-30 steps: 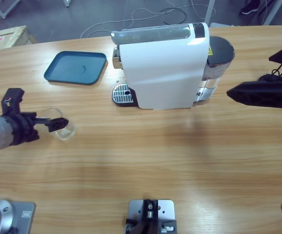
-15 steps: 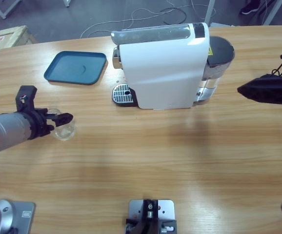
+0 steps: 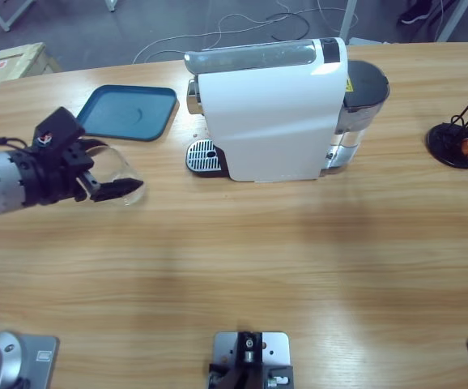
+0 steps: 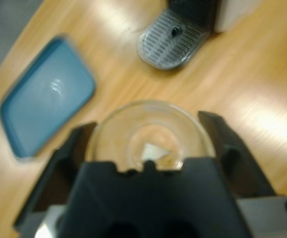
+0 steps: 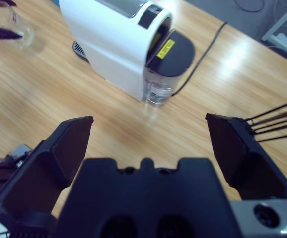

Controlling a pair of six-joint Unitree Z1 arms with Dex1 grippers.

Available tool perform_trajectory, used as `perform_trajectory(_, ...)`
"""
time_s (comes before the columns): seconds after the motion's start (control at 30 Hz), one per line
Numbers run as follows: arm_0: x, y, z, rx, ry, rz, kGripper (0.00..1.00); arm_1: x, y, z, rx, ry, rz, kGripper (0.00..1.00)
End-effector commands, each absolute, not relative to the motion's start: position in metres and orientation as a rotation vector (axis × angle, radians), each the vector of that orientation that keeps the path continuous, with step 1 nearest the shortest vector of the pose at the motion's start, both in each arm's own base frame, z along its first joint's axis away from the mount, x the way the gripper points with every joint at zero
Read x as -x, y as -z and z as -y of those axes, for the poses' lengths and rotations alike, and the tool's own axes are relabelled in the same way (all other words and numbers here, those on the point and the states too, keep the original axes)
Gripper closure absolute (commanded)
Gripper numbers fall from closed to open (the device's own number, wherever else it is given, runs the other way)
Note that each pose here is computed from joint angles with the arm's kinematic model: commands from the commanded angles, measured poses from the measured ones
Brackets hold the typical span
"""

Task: Pour coffee

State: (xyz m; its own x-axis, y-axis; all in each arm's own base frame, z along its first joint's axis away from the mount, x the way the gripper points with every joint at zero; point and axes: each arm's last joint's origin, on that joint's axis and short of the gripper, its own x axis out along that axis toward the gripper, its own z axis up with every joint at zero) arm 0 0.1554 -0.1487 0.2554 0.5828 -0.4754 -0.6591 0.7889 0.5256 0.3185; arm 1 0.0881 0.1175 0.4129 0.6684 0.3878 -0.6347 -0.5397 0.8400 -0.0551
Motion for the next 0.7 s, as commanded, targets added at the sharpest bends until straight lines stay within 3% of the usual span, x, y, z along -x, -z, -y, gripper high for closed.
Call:
perform_trajectory(0.03, -0.216, -0.251, 0.124, -0.656, 1.079, -0.428, 1.000, -0.070, -0.416, -0.084, 0.257, -0.518, -0.624, 0.000)
perform_trajectory(0.27, -0.275, -0.212, 0.155, -0.591, 1.235, -0.395, 1.000, -0.075, -0.418, -0.093, 0.288, -0.509, -0.657, 0.000)
perform_trajectory(0.43, -0.290, -0.194, 0.169, -0.594, 1.293, -0.403, 1.000, -0.077, -0.415, -0.097, 0.300, -0.504, -0.672, 0.000)
perform_trajectory(0.7, -0.303, -0.189, 0.197, -0.621, 1.329, -0.384, 1.000, -0.080, -0.411, -0.104, 0.306, -0.497, -0.685, 0.000)
